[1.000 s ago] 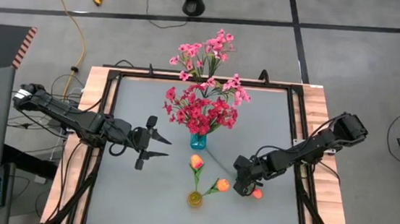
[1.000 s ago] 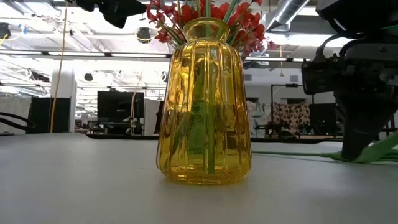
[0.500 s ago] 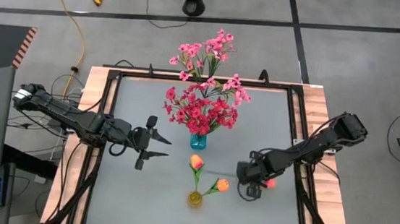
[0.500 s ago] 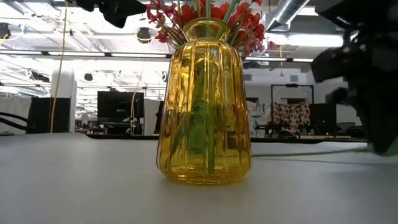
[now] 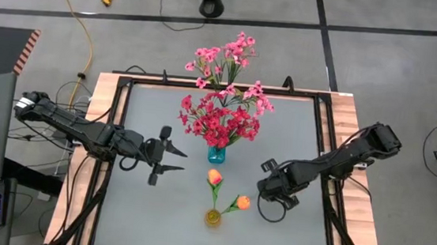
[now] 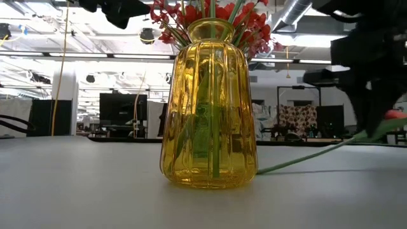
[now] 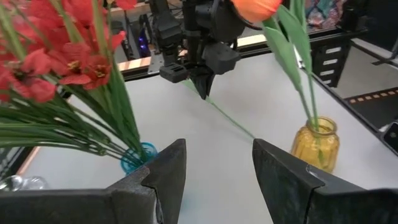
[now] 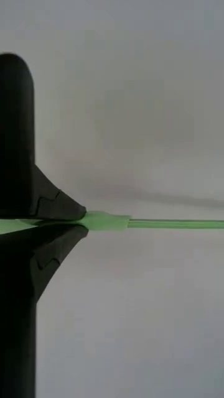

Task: Sort flowers into vase by color
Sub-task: Put the orange flower into the yellow vase

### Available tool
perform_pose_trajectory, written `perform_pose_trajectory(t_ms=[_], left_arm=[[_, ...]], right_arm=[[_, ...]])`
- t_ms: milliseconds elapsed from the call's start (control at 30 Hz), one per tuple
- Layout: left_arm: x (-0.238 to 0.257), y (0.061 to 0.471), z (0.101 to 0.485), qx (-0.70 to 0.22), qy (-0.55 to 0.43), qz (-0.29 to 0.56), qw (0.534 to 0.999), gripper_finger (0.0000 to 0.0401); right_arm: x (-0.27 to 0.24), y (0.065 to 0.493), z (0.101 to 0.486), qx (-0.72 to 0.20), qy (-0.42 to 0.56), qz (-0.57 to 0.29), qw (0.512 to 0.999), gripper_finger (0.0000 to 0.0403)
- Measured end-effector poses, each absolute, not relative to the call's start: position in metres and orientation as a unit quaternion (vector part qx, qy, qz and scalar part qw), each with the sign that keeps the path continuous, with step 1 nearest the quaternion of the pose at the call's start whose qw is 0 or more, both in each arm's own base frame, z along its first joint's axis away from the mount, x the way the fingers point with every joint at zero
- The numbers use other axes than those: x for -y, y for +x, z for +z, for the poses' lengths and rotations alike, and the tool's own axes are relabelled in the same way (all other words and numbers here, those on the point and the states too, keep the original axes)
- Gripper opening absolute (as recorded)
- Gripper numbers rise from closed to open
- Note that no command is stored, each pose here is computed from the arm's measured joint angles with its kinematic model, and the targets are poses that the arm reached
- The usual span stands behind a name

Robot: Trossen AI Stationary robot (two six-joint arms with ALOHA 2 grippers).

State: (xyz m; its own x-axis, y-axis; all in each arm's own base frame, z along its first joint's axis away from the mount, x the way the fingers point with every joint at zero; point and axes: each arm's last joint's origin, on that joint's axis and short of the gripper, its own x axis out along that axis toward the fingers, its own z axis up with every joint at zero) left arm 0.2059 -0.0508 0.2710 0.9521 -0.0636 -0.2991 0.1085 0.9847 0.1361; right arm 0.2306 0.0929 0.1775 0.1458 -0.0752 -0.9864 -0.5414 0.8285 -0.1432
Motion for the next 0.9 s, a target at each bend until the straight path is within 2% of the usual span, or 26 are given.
perform_pose_trajectory(t_ms=[333,600,700,900], left_arm=[[0.050,0.206,0.271,-0.149,0.073,-0.027,0.986,0.0174],[0.050,0.206,0.271,-0.150,0.045,-0.022,0.987,0.0174],[0.050,0.206,0.271,-0.150,0.037,-0.021,0.988,0.0174],[0.050,0.206,0.271,-0.150,0.027,-0.020,0.988,0.0174]], right_arm=[[-0.072,0.236,0.178,-0.610,-0.411,0.223,0.640,0.0040],[-0.067,0.243,0.179,-0.553,-0.526,0.285,0.580,0.0040],[-0.069,0.248,0.180,-0.525,-0.552,0.292,0.578,0.0040],[-0.073,0.260,0.184,-0.477,-0.562,0.270,0.619,0.0040]])
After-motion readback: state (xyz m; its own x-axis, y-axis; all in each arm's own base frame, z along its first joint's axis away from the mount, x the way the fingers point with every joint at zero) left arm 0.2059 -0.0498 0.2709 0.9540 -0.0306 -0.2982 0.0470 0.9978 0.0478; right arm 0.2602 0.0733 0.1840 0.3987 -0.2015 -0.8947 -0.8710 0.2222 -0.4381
